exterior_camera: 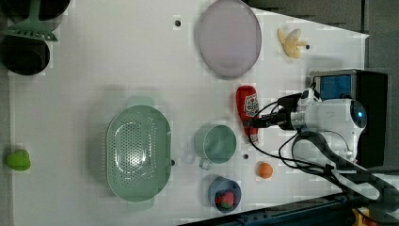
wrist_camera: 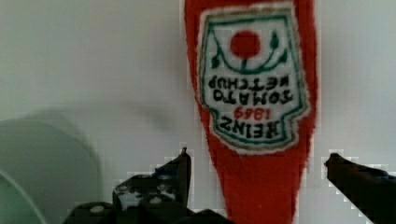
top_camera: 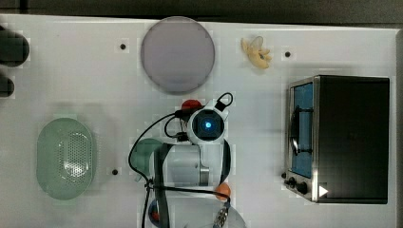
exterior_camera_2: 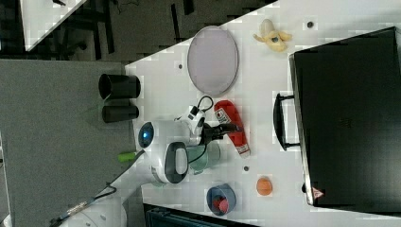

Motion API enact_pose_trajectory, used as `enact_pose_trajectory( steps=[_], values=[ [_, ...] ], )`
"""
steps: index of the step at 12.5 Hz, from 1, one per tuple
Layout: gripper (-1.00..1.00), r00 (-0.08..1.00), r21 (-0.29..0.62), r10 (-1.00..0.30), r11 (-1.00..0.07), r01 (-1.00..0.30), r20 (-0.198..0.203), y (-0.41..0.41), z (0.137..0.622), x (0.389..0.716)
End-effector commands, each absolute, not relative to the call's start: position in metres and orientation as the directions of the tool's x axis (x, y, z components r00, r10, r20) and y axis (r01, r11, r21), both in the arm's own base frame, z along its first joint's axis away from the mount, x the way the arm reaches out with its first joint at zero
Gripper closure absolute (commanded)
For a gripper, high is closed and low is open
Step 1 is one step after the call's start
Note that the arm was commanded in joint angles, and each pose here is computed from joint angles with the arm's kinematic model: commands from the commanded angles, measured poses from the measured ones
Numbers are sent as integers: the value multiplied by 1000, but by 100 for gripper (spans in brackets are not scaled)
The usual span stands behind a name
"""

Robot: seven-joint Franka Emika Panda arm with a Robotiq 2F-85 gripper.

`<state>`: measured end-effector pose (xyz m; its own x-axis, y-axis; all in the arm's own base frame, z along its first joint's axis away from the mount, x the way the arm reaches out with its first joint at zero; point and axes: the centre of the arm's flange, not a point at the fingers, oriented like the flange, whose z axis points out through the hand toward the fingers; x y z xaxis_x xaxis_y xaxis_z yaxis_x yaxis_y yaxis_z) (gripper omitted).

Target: Pick Ketchup from the table and place it in strainer.

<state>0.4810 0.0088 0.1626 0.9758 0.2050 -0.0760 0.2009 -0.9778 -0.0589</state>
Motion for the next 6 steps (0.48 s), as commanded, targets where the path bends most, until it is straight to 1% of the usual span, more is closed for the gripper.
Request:
enact_pose_trajectory(
  steps=[1, 2, 3, 4, 5, 6],
  values=[
    [-100, 969, -53, 245, -968, 244, -13, 13, 160, 492],
    [-92, 970, -54, 242, -969, 241, -16, 11, 156, 491],
    [-68, 970, -55, 241, -969, 239, -23, 11, 153, 489],
    [-42, 970, -55, 241, -969, 239, -21, 11, 154, 489],
    [-21, 971, -53, 240, -970, 239, -15, 10, 156, 491],
    [-21, 971, -49, 240, -970, 240, -4, 11, 162, 494]
  ],
)
